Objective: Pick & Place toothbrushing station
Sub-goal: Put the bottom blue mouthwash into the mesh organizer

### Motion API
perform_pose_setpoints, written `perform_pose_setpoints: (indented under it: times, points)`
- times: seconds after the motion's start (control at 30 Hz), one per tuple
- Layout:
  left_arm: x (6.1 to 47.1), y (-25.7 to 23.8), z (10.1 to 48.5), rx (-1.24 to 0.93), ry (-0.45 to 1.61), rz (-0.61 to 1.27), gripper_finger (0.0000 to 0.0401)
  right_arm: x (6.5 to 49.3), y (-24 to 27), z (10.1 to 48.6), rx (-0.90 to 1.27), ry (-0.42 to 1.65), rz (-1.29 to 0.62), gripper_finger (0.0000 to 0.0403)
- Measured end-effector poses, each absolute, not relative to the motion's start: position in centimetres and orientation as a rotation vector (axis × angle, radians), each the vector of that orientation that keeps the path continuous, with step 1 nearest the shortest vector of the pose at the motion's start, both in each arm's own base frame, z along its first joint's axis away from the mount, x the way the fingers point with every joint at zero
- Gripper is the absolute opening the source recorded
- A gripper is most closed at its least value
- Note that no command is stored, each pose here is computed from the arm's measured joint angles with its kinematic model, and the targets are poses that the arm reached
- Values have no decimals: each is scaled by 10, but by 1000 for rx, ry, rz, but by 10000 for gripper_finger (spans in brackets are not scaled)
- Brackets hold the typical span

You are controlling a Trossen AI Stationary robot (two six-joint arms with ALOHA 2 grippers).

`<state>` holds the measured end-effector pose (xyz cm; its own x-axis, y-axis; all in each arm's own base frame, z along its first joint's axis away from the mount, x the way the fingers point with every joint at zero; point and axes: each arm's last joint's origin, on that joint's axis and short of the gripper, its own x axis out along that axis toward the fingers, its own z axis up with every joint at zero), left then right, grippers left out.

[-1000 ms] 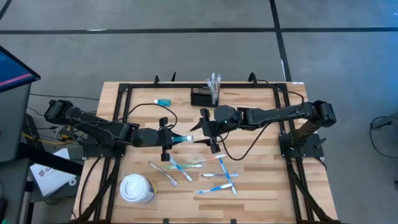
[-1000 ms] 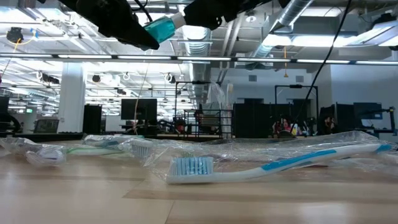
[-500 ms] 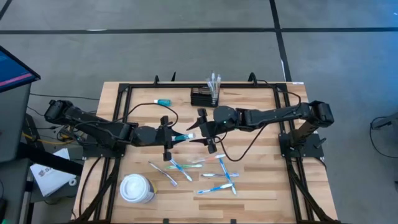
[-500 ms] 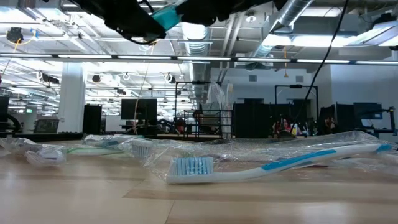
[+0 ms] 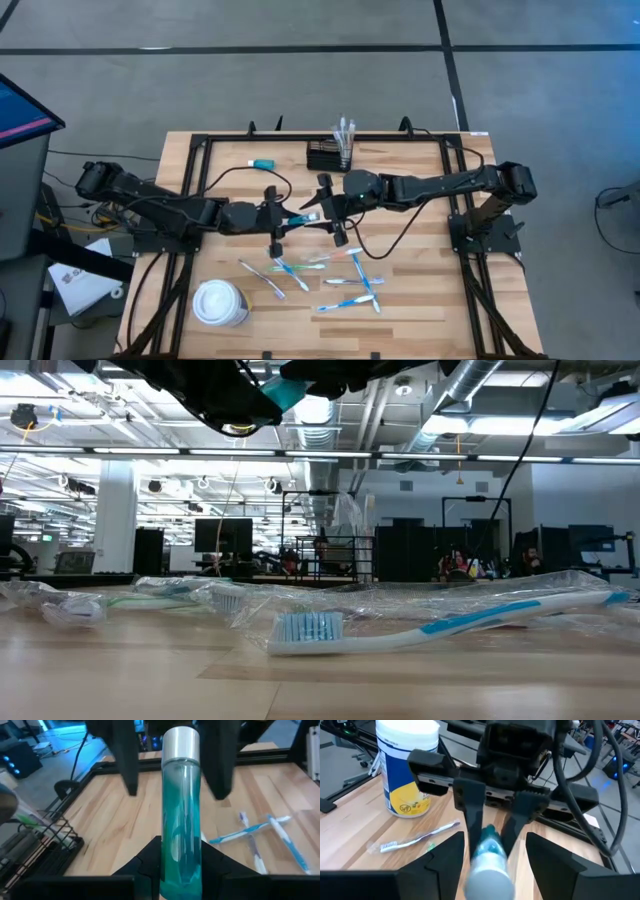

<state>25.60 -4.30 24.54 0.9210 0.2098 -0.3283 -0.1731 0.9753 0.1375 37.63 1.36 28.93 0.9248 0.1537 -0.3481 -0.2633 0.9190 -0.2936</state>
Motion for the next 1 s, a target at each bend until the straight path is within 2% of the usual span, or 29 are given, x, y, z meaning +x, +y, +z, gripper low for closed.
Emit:
perform_pose_setpoints:
  times: [0.3, 1.0]
  points:
    - [259, -37, 249, 68, 309, 130, 70, 376, 14, 288, -343, 343, 221, 200]
    - [260, -37, 251, 63, 292, 130, 71, 376, 14, 288, -342, 343, 222, 169]
